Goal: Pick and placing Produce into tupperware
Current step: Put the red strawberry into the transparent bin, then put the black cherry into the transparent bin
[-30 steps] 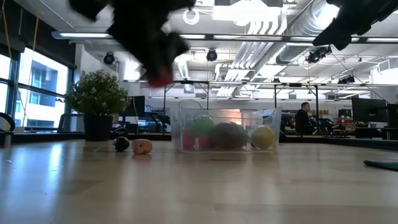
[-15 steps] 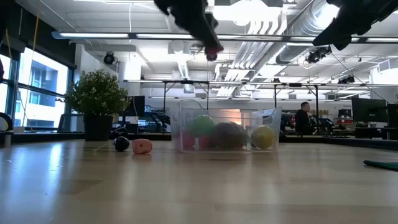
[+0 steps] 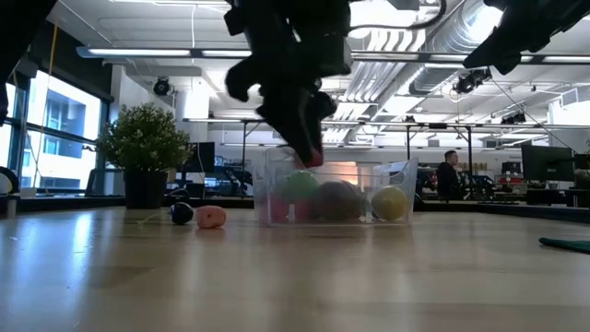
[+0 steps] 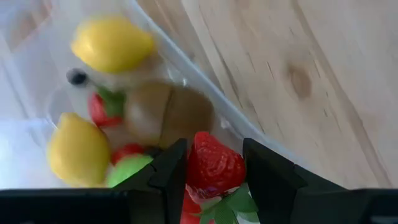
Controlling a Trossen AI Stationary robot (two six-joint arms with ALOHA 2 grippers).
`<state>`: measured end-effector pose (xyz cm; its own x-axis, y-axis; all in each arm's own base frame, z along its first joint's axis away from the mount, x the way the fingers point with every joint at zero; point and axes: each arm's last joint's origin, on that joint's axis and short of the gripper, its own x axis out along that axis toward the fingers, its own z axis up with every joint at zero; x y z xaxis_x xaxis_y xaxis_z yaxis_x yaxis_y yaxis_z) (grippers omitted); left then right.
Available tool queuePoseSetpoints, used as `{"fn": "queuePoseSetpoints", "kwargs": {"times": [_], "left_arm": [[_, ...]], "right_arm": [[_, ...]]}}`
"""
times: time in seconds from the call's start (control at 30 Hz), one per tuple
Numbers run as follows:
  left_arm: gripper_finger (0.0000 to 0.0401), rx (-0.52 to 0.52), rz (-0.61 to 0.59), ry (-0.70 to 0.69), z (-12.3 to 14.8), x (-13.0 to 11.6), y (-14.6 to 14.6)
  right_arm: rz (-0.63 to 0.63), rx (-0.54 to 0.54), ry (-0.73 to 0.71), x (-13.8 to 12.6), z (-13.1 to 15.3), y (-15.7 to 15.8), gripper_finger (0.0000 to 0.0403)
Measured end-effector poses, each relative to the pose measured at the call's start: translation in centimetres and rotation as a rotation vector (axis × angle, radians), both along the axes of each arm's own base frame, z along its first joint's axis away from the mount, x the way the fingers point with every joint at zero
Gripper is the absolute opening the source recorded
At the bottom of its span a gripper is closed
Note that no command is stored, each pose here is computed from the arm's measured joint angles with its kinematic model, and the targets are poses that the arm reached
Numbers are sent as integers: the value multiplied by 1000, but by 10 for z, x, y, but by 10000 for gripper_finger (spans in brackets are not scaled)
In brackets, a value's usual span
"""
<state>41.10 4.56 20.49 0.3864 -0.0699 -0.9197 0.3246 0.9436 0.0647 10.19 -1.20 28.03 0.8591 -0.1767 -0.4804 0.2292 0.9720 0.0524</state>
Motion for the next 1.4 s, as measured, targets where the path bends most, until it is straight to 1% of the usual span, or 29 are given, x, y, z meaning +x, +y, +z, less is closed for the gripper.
{"fn": "queuePoseSetpoints", "kwargs": {"times": [0.03, 0.1, 0.17, 0.27, 0.33, 0.53, 0.63, 0.87, 1.0, 1.17, 1.4], "left_arm": [[136, 6, 2, 19, -2, -1, 0], [136, 22, 7, -1, -4, 3, 1], [136, 21, 8, 35, -8, 0, 1], [136, 29, 1, 22, -9, 3, 1], [136, 27, 2, 40, -12, 2, 1], [138, 49, 11, 38, -12, 2, 2], [152, 52, 10, 38, -12, 2, 2], [202, 51, 13, 38, -12, 2, 2], [218, 49, 15, 40, -12, 2, 2], [221, 45, 21, 60, 4, 4, 2], [204, 46, 17, 65, 47, 6, 2]], "right_arm": [[1, 0, 0, 0, 0, 0, 19], [0, -1, -1, 0, 0, 0, 19], [1, 1, -1, 0, 0, 0, 19], [1, -1, -1, 0, 0, 0, 19], [1, 0, -1, 0, 0, 0, 19], [1, 0, -1, 0, 0, 0, 19], [1, 0, -1, 0, 0, 0, 19], [1, 0, -1, 0, 0, 0, 19], [1, 0, -1, 0, 0, 0, 19], [1, 0, -1, 0, 0, 0, 19], [1, 0, -1, 0, 0, 0, 19]]}}
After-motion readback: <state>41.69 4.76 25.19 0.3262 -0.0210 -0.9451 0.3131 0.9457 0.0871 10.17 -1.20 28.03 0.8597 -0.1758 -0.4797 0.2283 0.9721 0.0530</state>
